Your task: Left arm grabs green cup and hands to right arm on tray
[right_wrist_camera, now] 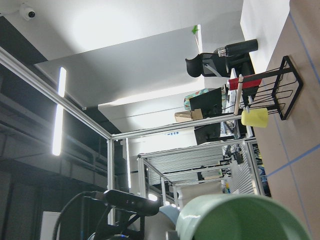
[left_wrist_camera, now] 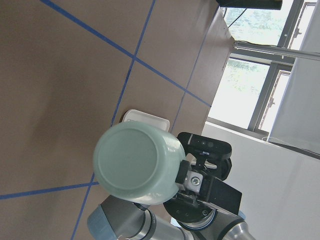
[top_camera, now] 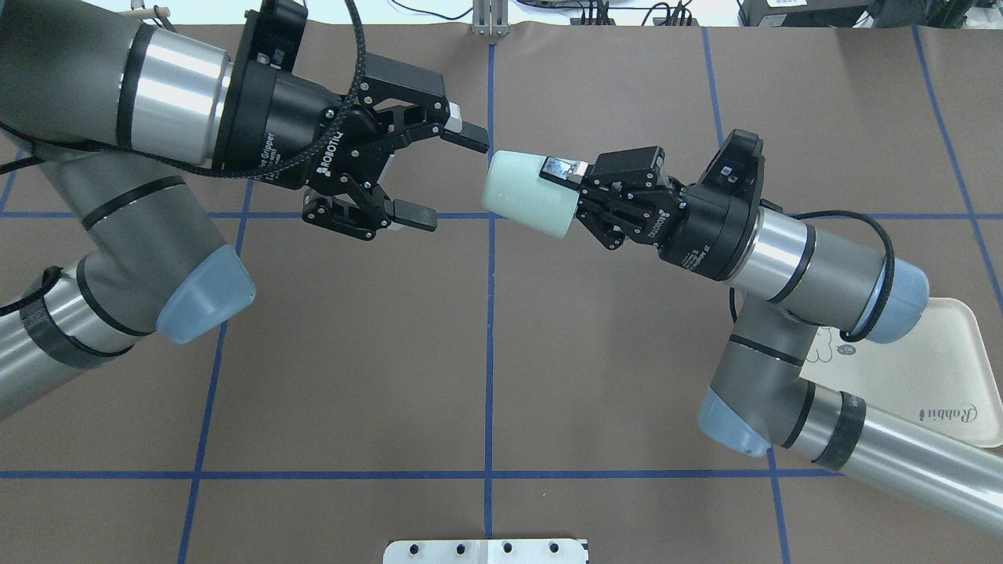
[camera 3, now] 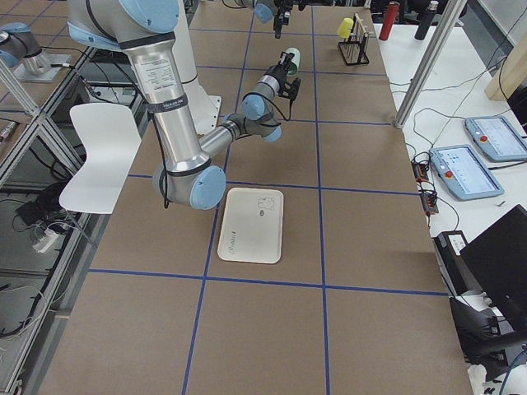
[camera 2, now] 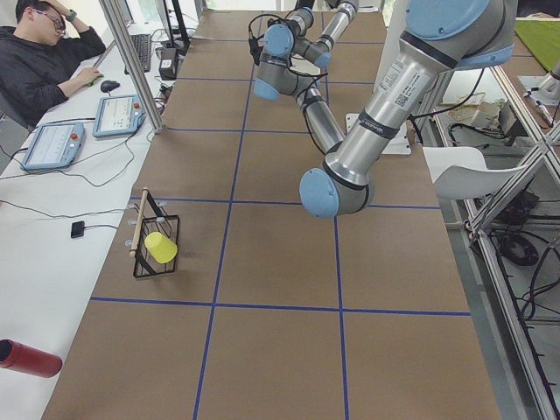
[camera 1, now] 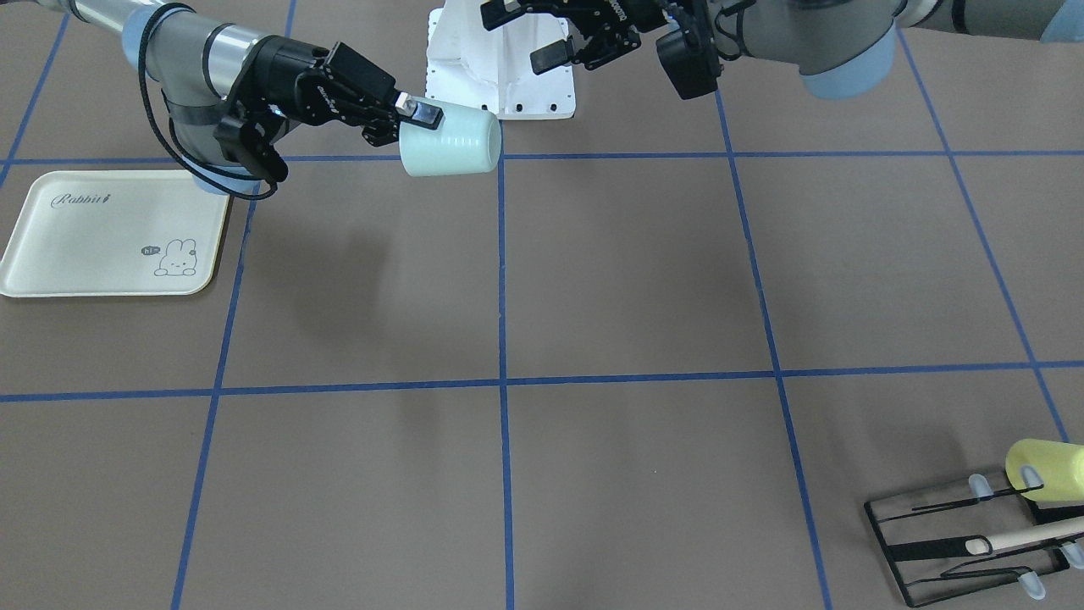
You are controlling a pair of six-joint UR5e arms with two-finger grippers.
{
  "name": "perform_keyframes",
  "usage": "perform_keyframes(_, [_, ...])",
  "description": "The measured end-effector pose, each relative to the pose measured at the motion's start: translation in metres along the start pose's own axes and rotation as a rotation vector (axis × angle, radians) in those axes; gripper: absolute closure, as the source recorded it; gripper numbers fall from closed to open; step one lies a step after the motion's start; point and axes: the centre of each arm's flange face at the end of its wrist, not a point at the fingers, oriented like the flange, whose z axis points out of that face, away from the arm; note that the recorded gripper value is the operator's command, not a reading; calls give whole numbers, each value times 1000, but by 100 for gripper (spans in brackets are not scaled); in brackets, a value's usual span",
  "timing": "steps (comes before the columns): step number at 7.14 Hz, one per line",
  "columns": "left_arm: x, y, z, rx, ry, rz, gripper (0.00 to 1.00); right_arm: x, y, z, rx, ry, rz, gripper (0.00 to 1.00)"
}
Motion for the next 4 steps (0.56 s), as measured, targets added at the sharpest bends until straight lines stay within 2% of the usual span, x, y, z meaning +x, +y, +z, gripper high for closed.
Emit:
perform_keyframes(2, [-11, -31, -31, 84, -48, 96, 0, -18, -41, -2, 14, 154, -50, 100])
perform_keyframes(4, [-16, -65, -58, 185, -163, 196, 0, -41, -81, -9, 26, 313, -75, 100])
